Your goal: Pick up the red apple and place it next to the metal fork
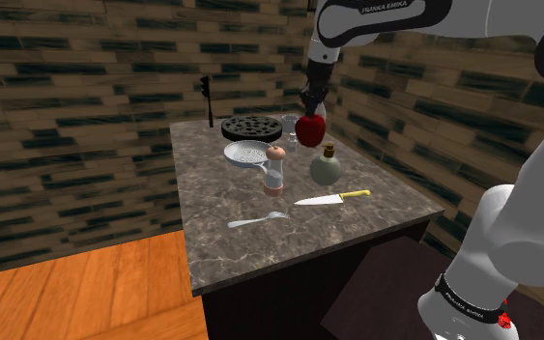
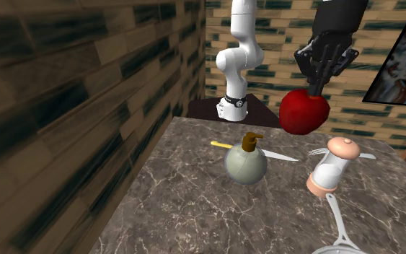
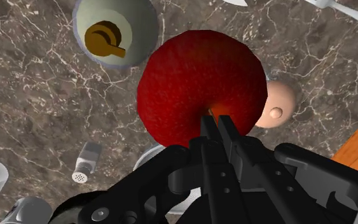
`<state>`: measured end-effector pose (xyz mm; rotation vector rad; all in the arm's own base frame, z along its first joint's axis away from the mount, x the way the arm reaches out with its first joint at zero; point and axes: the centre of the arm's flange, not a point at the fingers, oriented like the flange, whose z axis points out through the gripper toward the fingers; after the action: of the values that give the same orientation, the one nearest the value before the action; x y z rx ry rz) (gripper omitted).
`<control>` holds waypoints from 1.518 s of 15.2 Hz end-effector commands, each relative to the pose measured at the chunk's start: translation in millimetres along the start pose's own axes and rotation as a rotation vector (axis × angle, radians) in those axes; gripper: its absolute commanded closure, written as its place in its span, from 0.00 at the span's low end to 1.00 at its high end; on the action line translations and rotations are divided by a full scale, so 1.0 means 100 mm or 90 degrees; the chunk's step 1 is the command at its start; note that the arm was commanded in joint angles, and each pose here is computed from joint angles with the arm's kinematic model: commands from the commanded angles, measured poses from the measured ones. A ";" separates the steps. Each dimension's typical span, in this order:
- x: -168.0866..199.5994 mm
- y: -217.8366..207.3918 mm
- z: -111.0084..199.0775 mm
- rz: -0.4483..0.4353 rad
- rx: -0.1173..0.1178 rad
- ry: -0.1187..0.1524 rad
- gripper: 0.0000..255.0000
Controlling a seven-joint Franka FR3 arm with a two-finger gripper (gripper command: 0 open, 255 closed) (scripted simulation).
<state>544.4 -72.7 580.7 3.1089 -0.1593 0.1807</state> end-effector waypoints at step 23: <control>0.97 -2.96 0.12 0.001 0.000 0.000 1.00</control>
<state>669.8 202.4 579.7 3.1089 -0.1604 0.1810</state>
